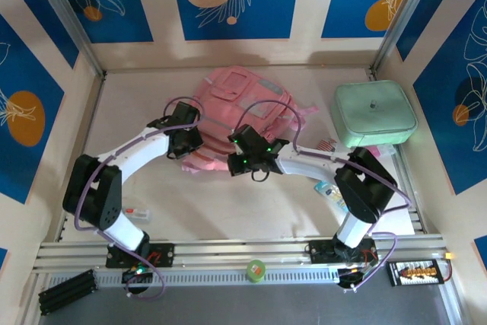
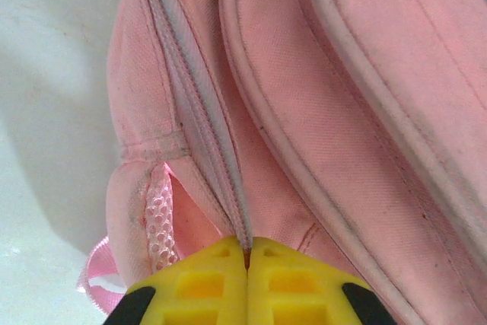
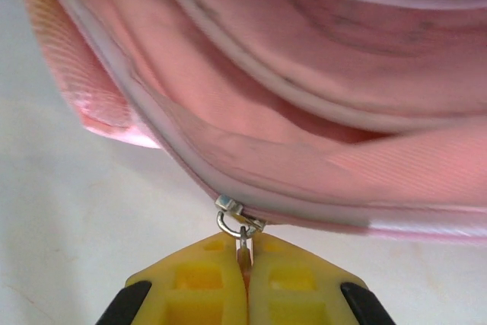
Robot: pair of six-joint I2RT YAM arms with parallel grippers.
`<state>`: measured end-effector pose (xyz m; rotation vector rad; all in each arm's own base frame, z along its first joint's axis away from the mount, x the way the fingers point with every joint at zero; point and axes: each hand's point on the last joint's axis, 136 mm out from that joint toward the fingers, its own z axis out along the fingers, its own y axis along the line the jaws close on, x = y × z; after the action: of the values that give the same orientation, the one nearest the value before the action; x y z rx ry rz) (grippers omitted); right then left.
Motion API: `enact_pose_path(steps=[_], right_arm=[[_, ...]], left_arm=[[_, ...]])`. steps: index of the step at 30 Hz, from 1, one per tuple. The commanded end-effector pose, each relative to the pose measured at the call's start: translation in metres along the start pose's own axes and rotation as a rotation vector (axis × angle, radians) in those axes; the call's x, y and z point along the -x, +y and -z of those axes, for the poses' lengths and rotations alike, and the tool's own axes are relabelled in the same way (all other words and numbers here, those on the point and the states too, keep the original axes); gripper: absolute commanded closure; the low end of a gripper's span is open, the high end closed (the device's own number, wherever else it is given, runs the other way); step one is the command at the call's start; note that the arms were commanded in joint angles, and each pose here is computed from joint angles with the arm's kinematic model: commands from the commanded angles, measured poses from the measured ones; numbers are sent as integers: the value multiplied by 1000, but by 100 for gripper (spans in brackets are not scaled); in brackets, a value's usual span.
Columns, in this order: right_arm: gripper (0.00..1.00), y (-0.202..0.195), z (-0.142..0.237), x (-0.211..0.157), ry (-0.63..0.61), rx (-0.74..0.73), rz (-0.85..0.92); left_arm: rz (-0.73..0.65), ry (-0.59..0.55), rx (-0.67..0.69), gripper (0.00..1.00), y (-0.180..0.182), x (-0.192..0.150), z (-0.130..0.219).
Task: Pack the student bag
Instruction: Zip the student bag at the center of the table.
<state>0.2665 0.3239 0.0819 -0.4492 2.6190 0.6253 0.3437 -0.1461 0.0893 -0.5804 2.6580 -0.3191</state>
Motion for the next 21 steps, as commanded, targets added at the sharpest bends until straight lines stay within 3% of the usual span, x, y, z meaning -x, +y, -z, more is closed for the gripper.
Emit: enact_pose_path(steps=[1, 11, 21], right_arm=[[100, -39, 18, -15, 33, -133, -63], [100, -89, 28, 2, -3, -177, -142], [100, -150, 25, 22, 32, -238, -196]], left_arm=[[-5, -68, 44, 100, 16, 14, 11], [-4, -74, 44, 100, 25, 15, 18], [-34, -4, 71, 100, 43, 1, 11]])
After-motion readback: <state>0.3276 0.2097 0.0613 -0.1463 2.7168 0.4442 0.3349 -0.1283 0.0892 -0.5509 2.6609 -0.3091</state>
